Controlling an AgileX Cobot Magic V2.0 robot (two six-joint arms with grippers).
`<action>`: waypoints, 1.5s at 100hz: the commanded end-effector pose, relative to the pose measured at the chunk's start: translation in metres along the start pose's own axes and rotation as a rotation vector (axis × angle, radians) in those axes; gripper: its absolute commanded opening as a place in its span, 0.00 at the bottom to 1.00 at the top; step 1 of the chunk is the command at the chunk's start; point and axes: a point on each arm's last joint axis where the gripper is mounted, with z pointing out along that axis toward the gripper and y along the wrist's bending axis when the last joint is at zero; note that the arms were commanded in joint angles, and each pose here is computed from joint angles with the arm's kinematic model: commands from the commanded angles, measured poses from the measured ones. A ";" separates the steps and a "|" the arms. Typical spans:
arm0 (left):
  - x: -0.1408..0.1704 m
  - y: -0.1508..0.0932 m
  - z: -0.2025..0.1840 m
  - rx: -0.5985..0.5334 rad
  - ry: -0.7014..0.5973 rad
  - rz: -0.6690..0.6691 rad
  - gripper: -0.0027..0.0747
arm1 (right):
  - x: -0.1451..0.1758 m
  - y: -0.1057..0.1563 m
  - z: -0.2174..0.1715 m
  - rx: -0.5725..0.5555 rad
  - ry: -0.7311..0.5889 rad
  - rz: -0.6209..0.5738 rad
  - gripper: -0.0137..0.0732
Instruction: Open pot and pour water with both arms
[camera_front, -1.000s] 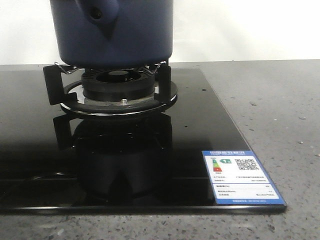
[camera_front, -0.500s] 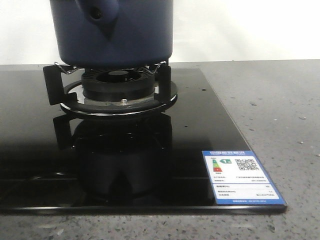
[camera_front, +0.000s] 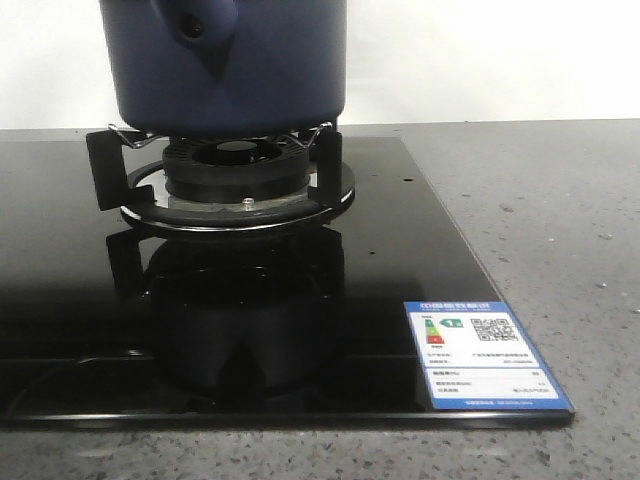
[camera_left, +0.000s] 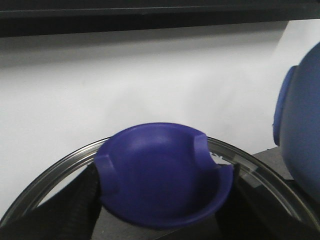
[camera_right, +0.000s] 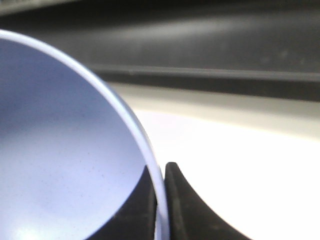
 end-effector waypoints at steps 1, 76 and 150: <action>-0.022 -0.009 -0.008 0.052 -0.091 -0.033 0.55 | -0.062 -0.014 -0.013 0.029 -0.031 0.019 0.09; -0.027 -0.043 -0.003 0.278 -0.133 -0.066 0.55 | -0.026 -0.161 -0.117 0.413 1.108 0.273 0.09; -0.027 -0.043 -0.003 0.278 -0.134 -0.068 0.55 | 0.062 -0.161 -0.140 0.439 1.201 0.314 0.09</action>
